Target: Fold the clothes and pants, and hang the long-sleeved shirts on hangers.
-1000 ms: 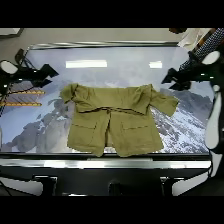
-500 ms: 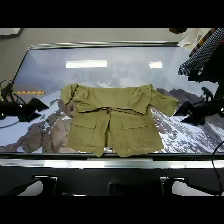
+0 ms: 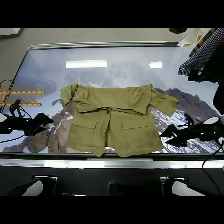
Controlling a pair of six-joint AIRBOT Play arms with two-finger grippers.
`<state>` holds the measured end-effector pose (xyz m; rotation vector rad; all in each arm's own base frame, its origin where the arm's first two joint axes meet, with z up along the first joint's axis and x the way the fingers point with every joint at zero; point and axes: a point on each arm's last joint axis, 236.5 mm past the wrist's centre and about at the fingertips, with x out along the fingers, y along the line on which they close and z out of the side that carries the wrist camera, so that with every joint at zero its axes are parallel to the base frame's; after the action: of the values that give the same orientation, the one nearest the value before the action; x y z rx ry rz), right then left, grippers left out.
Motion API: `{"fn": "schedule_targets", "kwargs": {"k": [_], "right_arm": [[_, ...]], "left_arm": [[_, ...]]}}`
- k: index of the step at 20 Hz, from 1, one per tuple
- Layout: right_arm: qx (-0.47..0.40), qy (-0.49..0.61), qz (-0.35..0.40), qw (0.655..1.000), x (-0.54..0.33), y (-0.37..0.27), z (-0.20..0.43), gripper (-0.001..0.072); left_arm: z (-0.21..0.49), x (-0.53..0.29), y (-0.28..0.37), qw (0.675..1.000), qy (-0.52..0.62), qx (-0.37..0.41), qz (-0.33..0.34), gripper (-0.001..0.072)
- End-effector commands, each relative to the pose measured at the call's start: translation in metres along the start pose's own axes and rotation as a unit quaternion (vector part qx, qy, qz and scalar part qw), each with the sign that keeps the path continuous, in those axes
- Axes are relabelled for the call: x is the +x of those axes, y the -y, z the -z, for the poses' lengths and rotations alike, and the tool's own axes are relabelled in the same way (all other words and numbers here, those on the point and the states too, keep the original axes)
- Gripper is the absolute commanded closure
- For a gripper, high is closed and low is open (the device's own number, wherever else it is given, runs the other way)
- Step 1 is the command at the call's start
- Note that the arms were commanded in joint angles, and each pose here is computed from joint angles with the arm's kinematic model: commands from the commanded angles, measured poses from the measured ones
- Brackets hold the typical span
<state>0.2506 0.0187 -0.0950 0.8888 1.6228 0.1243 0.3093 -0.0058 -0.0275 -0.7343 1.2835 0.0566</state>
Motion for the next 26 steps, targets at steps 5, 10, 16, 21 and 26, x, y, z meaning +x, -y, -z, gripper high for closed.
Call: {"fn": "schedule_targets", "kwargs": {"k": [5, 10, 16, 21, 26], "right_arm": [[-0.022, -0.022, -0.020, 0.999, 0.028, -0.023, 0.023, 0.0683], [-0.011, 0.026, -0.026, 0.999, 0.011, -0.036, 0.014, 0.0683], [-0.011, 0.031, -0.032, 0.999, 0.008, -0.041, 0.014, 0.0682], [-0.008, 0.036, -0.040, 0.999, 0.008, -0.044, 0.012, 0.0682], [-0.008, 0.027, -0.051, 0.998, 0.008, -0.050, 0.016, 0.0682]], "left_arm": [[0.040, 0.007, -0.001, 0.996, -0.085, 0.016, 0.011, 0.0014], [0.068, 0.030, 0.012, 0.989, -0.111, 0.050, 0.081, -0.0013], [0.073, 0.044, 0.009, 0.991, -0.099, 0.037, 0.087, -0.0013], [0.098, 0.062, 0.018, 0.983, -0.150, 0.067, 0.083, -0.0013], [0.117, 0.083, 0.027, 0.977, -0.181, 0.084, 0.078, -0.0007]]}}
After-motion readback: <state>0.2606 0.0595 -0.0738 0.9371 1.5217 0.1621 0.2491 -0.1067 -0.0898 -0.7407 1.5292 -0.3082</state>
